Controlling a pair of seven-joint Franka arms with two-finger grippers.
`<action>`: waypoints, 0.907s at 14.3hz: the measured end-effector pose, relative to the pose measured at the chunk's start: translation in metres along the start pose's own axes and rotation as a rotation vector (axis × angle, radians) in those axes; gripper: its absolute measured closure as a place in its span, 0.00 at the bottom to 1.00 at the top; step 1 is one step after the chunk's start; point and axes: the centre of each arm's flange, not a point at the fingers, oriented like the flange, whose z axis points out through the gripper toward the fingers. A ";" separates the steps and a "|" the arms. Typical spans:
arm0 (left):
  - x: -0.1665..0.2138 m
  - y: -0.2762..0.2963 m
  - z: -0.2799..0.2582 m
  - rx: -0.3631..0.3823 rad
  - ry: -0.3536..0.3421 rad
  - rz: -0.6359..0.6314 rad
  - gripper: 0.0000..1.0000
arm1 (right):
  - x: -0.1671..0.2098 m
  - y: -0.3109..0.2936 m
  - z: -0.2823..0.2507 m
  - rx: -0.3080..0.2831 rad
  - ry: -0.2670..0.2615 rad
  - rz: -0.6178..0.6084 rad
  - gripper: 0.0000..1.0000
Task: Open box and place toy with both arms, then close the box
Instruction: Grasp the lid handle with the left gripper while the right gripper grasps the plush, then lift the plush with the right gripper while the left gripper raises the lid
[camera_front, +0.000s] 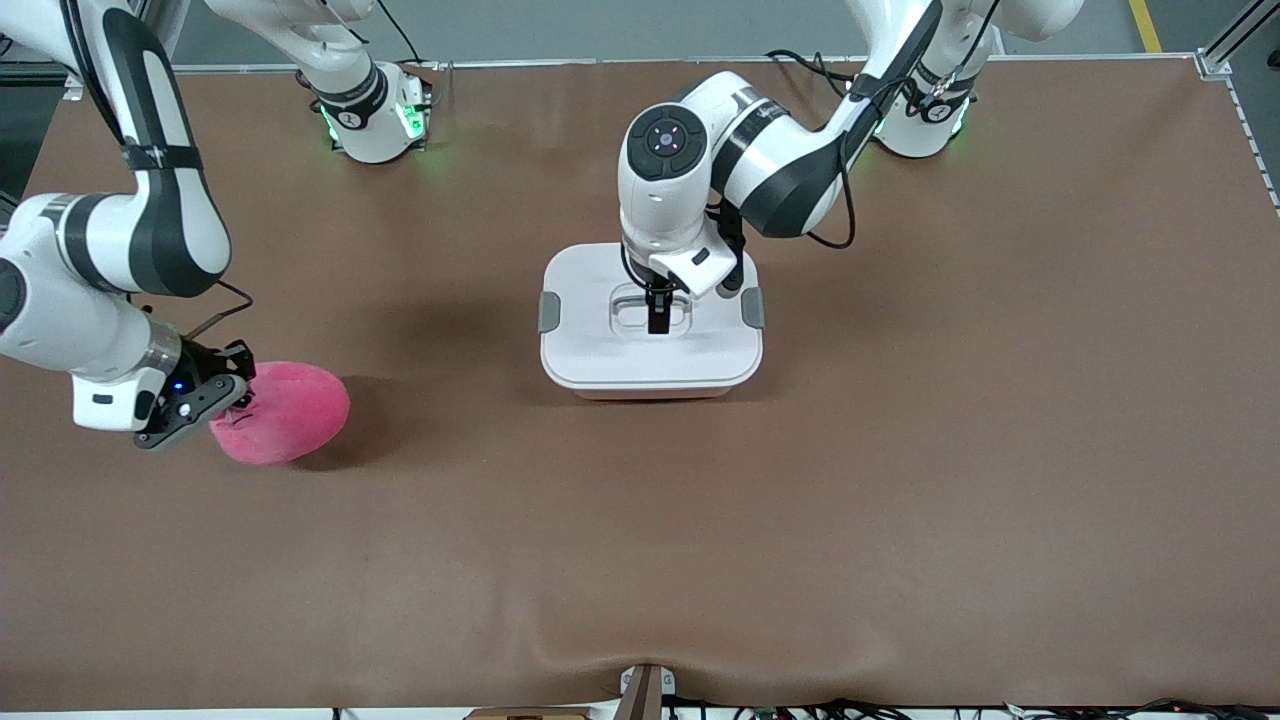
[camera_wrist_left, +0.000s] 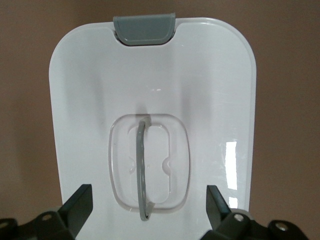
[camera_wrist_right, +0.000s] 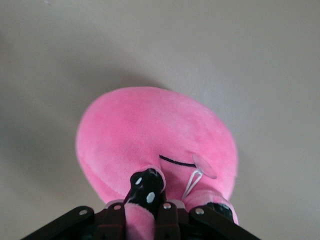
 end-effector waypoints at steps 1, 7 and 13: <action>-0.003 -0.002 0.006 0.006 0.006 -0.006 0.00 | 0.002 0.000 -0.003 -0.005 0.005 -0.046 0.85; -0.015 -0.011 0.033 0.030 0.032 -0.018 0.00 | 0.013 -0.004 -0.022 -0.041 0.031 -0.311 0.85; -0.013 -0.010 0.043 0.017 0.052 -0.037 0.00 | 0.036 -0.019 -0.034 -0.127 0.002 -0.536 0.85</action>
